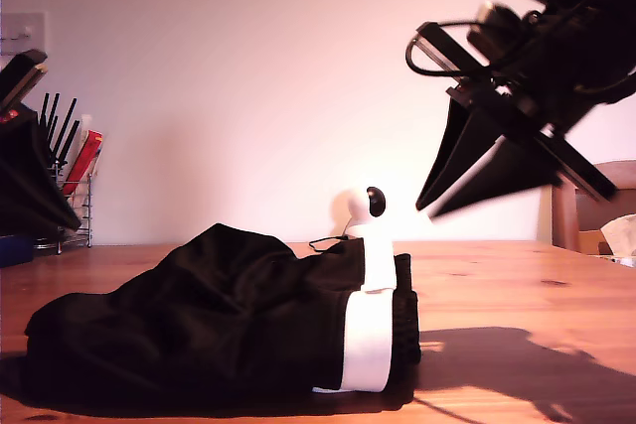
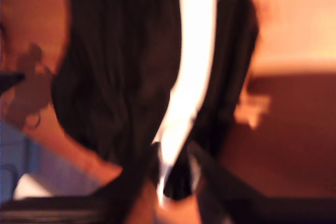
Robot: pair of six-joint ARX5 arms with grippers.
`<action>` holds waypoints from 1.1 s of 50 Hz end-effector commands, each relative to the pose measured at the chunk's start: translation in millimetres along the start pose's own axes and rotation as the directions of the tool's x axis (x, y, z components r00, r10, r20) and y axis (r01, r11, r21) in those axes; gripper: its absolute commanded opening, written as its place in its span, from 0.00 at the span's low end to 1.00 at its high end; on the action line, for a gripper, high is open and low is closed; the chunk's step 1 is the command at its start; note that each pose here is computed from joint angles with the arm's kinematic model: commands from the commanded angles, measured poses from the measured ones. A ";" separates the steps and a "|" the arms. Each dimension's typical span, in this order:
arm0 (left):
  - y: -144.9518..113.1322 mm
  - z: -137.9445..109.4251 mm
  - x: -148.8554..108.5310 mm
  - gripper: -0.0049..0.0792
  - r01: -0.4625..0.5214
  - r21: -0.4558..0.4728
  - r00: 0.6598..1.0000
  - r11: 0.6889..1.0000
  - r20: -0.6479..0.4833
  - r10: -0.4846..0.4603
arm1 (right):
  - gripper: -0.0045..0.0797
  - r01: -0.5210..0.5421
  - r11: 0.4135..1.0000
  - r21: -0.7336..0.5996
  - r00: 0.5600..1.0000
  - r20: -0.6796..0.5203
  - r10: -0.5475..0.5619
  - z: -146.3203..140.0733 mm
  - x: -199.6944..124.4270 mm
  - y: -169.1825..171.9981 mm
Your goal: Fold the shorts in front of you. After folding it, place it to the left side.
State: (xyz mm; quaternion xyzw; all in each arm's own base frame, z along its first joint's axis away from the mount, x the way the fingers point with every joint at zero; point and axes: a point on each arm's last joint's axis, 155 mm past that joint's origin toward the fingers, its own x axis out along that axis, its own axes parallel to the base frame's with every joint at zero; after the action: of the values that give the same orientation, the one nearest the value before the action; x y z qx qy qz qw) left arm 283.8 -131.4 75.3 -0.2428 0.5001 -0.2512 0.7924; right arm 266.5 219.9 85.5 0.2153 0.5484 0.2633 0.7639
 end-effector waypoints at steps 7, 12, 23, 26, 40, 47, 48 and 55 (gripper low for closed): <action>10.6 -17.9 10.4 0.74 -0.004 -0.059 0.998 0.998 -0.064 0.000 | 0.69 -0.028 1.000 0.014 0.998 -0.055 0.029 -14.4 5.7 12.1; 12.7 -22.9 16.0 0.75 0.007 -0.083 0.996 0.997 -0.092 -0.014 | 0.70 -0.032 0.999 0.036 0.996 -0.076 0.035 -19.4 9.5 14.2; 20.3 -29.6 23.3 0.82 -0.003 -0.091 0.992 0.996 -0.126 -0.009 | 0.70 -0.007 0.999 0.041 0.995 -0.102 0.012 -27.2 14.0 11.4; 21.2 -29.4 24.3 0.82 -0.011 -0.085 0.992 0.996 -0.125 0.000 | 0.70 0.003 0.999 0.041 0.995 -0.098 0.001 -26.4 14.7 9.2; 31.8 -33.8 32.6 0.82 -0.055 -0.090 0.988 0.994 -0.146 0.042 | 0.70 0.063 0.997 0.039 0.988 -0.142 -0.057 -36.4 30.9 -5.5; 33.9 -46.4 41.5 0.82 -0.054 -0.110 0.979 0.992 -0.199 0.031 | 0.70 0.073 0.996 0.043 0.982 -0.180 -0.064 -46.1 41.5 -6.8; 33.6 -47.9 42.6 0.82 -0.052 -0.111 0.978 0.992 -0.205 0.028 | 0.70 0.074 0.996 0.046 0.981 -0.183 -0.065 -47.1 42.8 -6.9; 31.8 -55.9 48.8 0.82 -0.051 -0.105 0.971 0.993 -0.237 0.025 | 0.70 0.070 0.997 0.042 0.978 -0.199 -0.060 -51.6 51.9 -5.5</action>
State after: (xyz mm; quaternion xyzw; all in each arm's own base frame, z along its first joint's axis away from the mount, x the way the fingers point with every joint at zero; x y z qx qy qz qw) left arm 269.3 -143.7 15.2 -0.2479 0.5862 -0.2375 0.7338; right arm 230.7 246.4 31.2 0.1880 0.6346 0.2415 0.7096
